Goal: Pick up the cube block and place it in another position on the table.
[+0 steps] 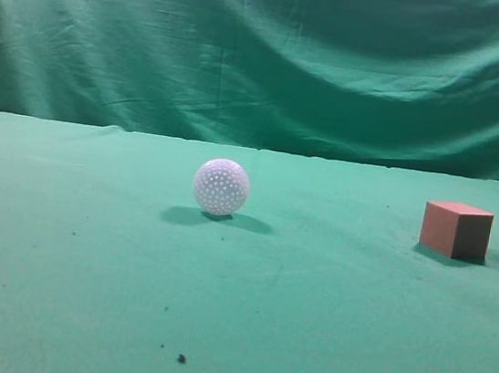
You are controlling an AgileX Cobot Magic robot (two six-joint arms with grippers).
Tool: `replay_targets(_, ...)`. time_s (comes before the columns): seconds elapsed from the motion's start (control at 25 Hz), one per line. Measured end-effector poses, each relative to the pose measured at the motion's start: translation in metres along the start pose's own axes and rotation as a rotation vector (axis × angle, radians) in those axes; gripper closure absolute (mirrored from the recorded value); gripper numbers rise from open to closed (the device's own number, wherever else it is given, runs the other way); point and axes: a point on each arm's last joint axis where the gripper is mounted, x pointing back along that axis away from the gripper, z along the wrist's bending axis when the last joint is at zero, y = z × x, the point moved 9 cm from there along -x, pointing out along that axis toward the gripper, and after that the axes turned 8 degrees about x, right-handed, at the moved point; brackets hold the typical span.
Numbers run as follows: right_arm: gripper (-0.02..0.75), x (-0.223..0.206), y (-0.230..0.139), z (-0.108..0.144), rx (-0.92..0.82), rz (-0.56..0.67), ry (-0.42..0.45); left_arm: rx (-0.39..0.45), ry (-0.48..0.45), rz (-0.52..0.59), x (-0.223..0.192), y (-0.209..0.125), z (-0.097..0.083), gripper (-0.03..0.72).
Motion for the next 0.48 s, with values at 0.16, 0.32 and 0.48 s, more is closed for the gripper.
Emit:
replay_targets(0.16,0.738,0.0,0.0,0.0,0.003,0.0,0.0,0.0,0.0,0.0,0.0,0.0,0.0,0.426)
replay_targets(0.32,0.738,0.0,0.0,0.0,0.003,0.0,0.0,0.0,0.0,0.0,0.0,0.0,0.0,0.426)
replay_targets(0.48,0.738,0.0,0.0,0.0,0.003,0.0,0.0,0.0,0.0,0.0,0.0,0.0,0.0,0.426)
